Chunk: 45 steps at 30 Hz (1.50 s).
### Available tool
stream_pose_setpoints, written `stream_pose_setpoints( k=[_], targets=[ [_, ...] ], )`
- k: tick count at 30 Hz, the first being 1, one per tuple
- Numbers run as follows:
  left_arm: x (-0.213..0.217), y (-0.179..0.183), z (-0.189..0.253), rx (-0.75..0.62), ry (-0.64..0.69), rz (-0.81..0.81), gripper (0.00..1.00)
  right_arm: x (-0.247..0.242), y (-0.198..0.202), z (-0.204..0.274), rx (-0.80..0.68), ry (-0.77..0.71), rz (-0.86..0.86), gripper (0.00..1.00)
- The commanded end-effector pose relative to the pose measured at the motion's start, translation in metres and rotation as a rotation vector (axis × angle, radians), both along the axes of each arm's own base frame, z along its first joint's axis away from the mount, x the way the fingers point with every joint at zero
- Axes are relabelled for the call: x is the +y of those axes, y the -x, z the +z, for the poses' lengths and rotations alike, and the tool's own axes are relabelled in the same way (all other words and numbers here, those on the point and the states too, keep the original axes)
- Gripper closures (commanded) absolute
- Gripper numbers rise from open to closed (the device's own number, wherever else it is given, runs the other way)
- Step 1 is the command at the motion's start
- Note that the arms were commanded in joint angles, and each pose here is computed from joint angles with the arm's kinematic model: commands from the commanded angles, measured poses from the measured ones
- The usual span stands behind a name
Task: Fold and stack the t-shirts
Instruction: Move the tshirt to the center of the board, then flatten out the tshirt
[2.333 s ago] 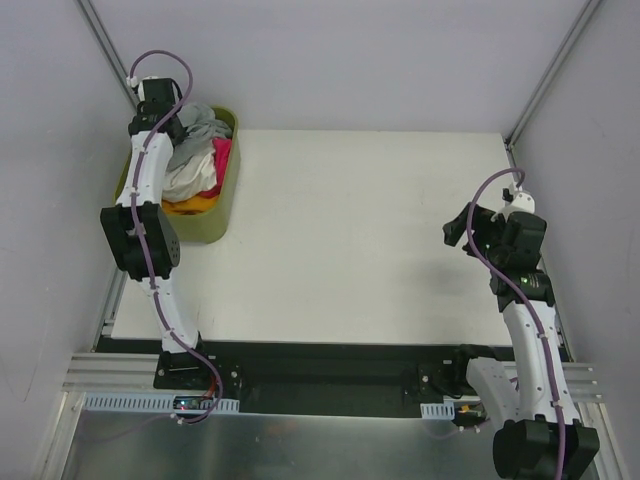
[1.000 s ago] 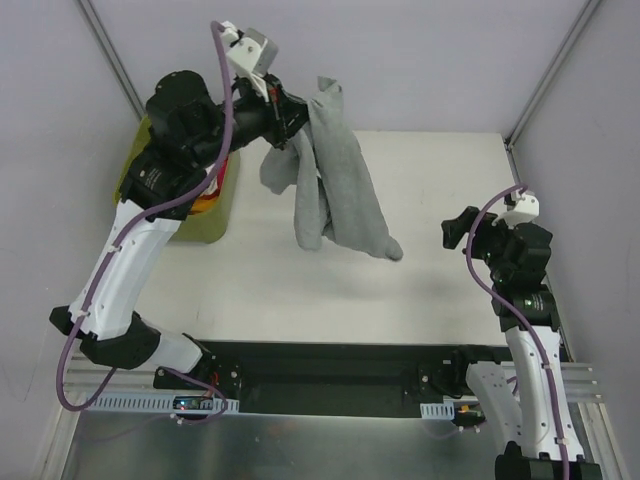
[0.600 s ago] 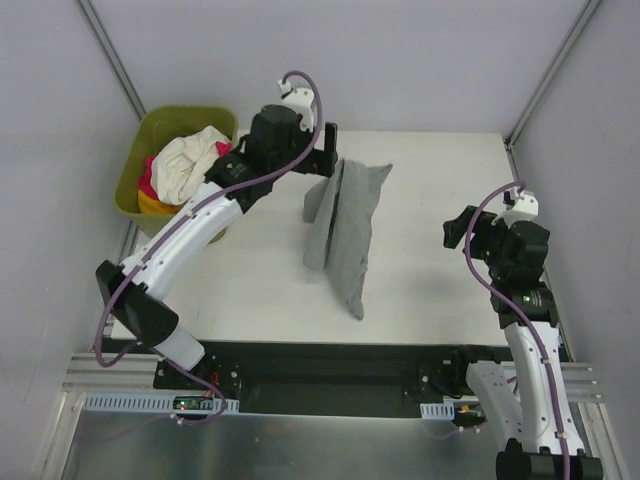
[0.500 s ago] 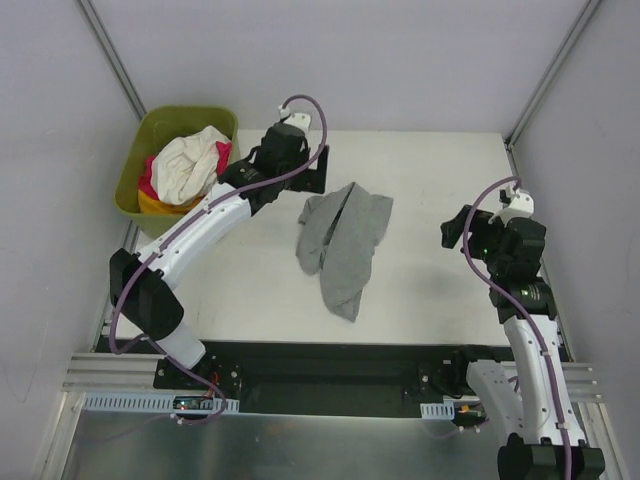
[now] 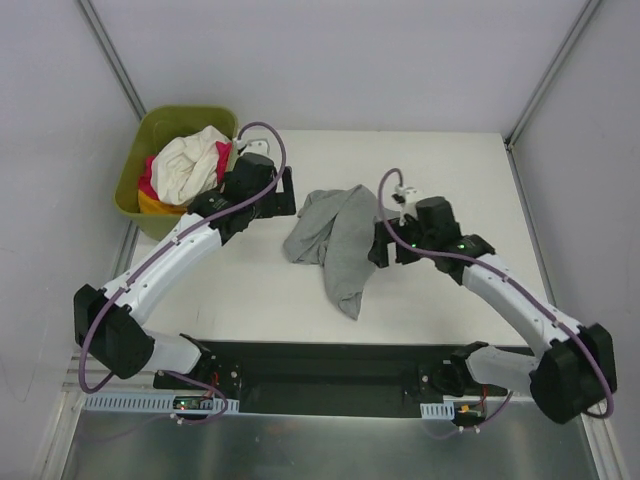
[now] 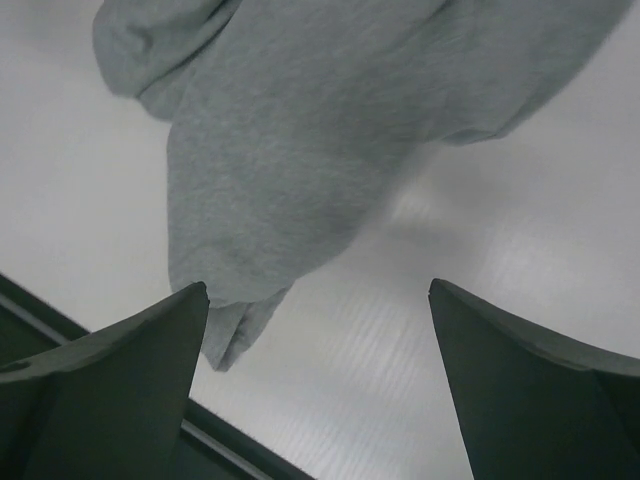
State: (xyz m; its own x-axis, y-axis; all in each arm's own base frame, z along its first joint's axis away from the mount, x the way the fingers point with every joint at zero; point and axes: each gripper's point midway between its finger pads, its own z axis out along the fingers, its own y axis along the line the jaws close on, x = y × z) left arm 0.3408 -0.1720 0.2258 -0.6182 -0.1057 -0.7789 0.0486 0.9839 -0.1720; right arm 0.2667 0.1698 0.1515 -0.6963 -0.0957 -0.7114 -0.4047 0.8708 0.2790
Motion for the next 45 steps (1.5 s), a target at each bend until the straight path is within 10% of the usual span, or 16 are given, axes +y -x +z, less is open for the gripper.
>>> stream_pose_setpoints(
  k=[1,19,22,26,29,45],
  targets=[
    [-0.006,0.017,-0.034,0.106,0.048,0.001,0.01,0.057,0.034,-0.021,0.093,0.024,0.195,0.04],
    [0.009,0.061,-0.079,0.224,0.103,0.036,0.01,0.104,0.129,-0.108,0.306,0.241,0.501,0.23],
    [0.014,0.067,-0.084,0.228,0.106,0.058,0.01,0.099,0.133,-0.118,0.331,0.289,0.506,0.35],
    [0.014,0.072,-0.091,0.248,0.118,0.068,0.01,0.094,0.119,-0.111,0.262,0.319,0.437,0.86],
    [0.010,0.075,-0.100,0.289,0.121,0.056,0.01,0.083,0.096,-0.086,0.133,0.344,0.352,0.95],
    [-0.038,0.044,-0.148,0.448,0.177,0.017,0.02,0.004,0.022,-0.011,0.062,0.217,-0.005,0.98]
  ],
)
